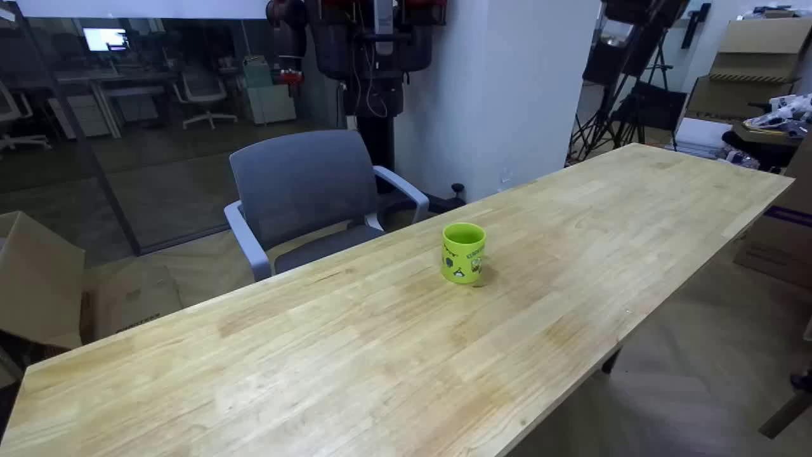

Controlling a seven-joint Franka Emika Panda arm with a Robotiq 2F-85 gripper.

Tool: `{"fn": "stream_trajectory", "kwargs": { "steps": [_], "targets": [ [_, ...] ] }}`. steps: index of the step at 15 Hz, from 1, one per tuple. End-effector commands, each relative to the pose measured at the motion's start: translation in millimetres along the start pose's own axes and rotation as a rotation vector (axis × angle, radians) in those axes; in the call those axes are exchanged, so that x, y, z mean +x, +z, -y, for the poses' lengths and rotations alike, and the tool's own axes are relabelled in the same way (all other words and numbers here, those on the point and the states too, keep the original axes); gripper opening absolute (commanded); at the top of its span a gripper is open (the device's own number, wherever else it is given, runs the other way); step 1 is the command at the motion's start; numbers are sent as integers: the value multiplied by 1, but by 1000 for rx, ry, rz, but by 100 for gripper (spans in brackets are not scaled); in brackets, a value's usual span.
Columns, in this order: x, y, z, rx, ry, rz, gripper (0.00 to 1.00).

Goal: Move the yellow mug forward

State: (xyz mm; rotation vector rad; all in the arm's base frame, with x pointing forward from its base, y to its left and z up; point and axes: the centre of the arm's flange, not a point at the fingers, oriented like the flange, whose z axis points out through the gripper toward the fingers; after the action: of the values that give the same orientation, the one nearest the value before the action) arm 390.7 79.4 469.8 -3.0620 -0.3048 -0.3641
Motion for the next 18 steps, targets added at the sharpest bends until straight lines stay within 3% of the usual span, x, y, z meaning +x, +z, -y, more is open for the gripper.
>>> {"fn": "stream_trajectory", "kwargs": {
  "steps": [1, 12, 15, 18],
  "targets": [
    [0, 0, 0, 0, 0, 0, 100],
    [0, 0, 0, 0, 0, 0, 100],
    [6, 0, -2, -84, 68, -77, 100],
    [23, 12, -36, -139, 164, -132, 100]
  ]
}}
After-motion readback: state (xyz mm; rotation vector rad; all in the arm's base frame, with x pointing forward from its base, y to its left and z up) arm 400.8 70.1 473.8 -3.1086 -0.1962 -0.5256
